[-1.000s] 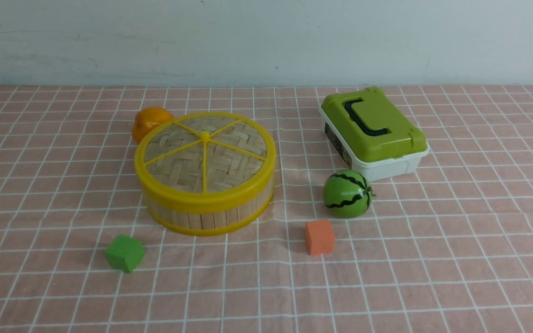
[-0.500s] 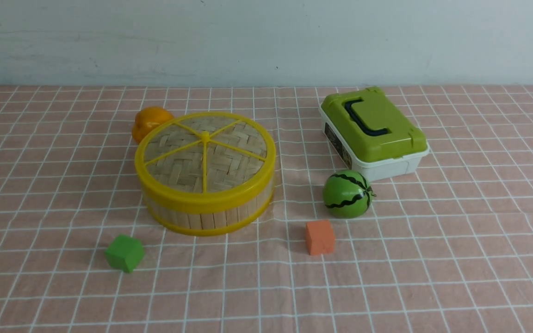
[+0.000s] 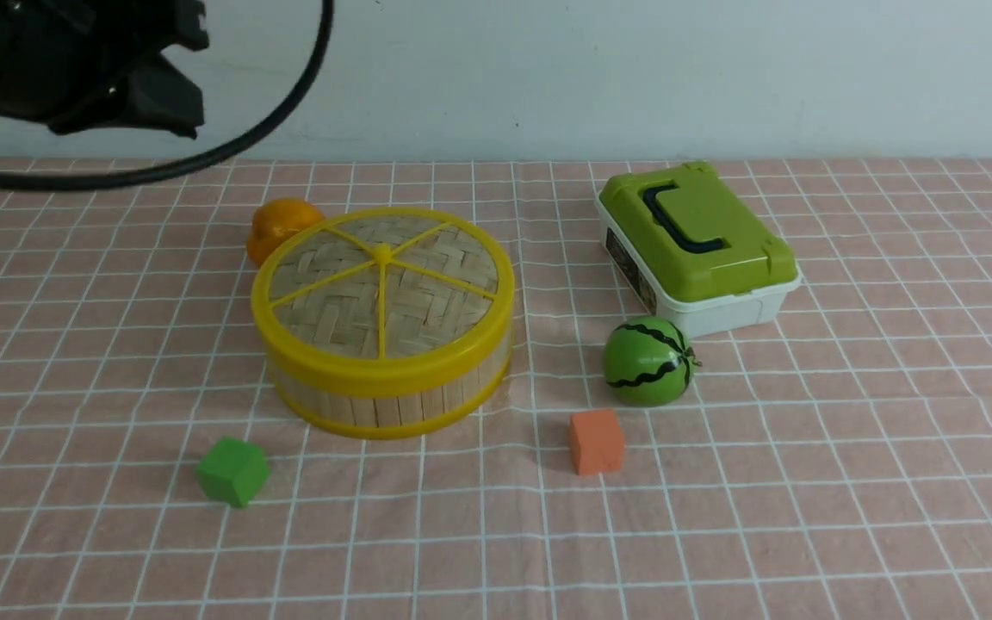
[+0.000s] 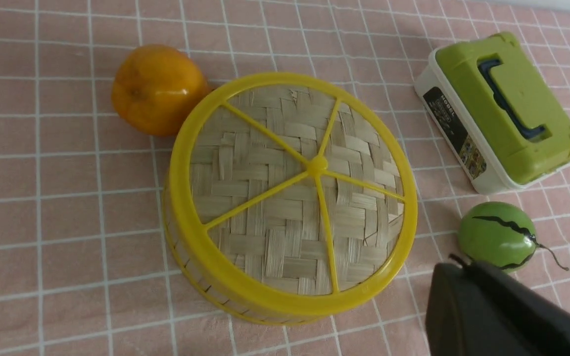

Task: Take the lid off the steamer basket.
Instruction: Use the left arm to lift the lid of the steamer

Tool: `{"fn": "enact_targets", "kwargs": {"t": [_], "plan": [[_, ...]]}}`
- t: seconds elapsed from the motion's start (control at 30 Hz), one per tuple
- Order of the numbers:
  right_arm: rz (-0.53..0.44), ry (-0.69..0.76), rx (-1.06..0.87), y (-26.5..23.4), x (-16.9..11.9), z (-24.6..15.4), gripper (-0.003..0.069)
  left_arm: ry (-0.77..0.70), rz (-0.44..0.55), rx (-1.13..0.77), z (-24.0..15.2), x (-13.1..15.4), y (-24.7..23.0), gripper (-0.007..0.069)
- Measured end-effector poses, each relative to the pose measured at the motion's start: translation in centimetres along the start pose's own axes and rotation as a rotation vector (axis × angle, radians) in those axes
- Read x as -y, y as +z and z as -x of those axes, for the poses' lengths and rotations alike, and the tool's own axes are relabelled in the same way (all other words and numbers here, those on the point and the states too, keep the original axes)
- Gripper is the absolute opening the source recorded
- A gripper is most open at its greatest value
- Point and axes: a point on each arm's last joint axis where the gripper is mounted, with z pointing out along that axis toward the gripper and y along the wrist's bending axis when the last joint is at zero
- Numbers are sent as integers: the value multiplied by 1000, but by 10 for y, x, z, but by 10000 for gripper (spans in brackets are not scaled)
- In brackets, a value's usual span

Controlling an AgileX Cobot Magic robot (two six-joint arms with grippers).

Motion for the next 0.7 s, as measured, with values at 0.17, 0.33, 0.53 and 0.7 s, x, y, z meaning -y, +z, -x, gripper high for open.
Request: {"fn": "enact_targets", "kwargs": {"t": [0.17, 0.33, 0.53, 0.7], "plan": [[0, 0, 0, 0, 0, 0, 240, 26, 0, -119, 17, 1, 41, -13], [0, 0, 0, 0, 0, 0, 240, 99, 6, -196, 25, 17, 85, -13], [0, 0, 0, 0, 0, 0, 240, 250, 76, -244, 23, 40, 131, 22], [0, 0, 0, 0, 0, 0, 240, 338, 123, -300, 12, 50, 171, 198]]}}
